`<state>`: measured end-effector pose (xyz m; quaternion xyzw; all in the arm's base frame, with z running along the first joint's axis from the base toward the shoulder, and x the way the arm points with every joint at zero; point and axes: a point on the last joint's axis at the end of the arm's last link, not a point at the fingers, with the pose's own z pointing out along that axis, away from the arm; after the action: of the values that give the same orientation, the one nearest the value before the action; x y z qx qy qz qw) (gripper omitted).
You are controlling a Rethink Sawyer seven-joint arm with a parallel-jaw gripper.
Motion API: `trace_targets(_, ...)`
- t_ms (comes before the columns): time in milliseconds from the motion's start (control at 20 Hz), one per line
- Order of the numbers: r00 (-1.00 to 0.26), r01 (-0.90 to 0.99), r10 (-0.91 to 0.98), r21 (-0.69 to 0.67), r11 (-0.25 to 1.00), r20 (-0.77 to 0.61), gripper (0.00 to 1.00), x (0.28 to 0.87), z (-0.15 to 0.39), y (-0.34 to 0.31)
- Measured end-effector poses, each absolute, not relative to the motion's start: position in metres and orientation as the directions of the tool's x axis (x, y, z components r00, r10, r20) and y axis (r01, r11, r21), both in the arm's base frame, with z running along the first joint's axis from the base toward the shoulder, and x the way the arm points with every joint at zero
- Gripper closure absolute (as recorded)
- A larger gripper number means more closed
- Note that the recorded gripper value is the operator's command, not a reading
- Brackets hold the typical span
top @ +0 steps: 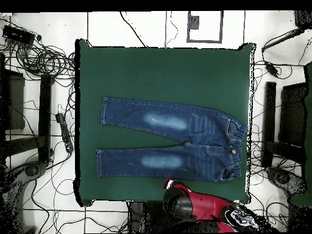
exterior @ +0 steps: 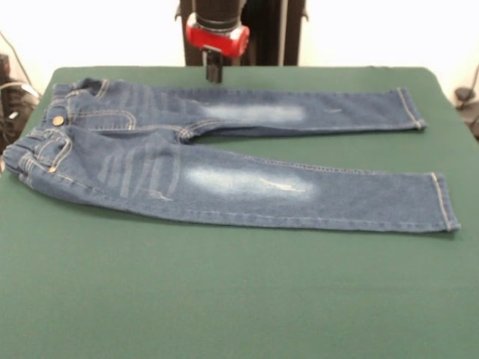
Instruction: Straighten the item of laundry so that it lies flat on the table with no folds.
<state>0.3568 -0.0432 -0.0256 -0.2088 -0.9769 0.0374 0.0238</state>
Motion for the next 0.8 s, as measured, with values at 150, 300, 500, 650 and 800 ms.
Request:
trace_targets(150, -0.910, 0.411, 0.414, -0.071, 0.909, 0.037, 1.00, 0.3479, -0.0372, -0.0404)
trace_targets(300, -0.909, 0.414, 0.416, -0.064, 0.908, 0.019, 1.00, 0.3458, -0.0379, -0.0405)
trace_targets(500, -0.905, 0.422, 0.424, -0.069, 0.904, 0.018, 1.00, 0.3462, -0.0379, -0.0401)
trace_targets(650, -0.903, 0.426, 0.428, -0.073, 0.902, 0.017, 1.00, 0.3466, -0.0378, -0.0395)
trace_targets(800, -0.902, 0.429, 0.431, -0.083, 0.900, 0.015, 1.00, 0.3475, -0.0375, -0.0378)
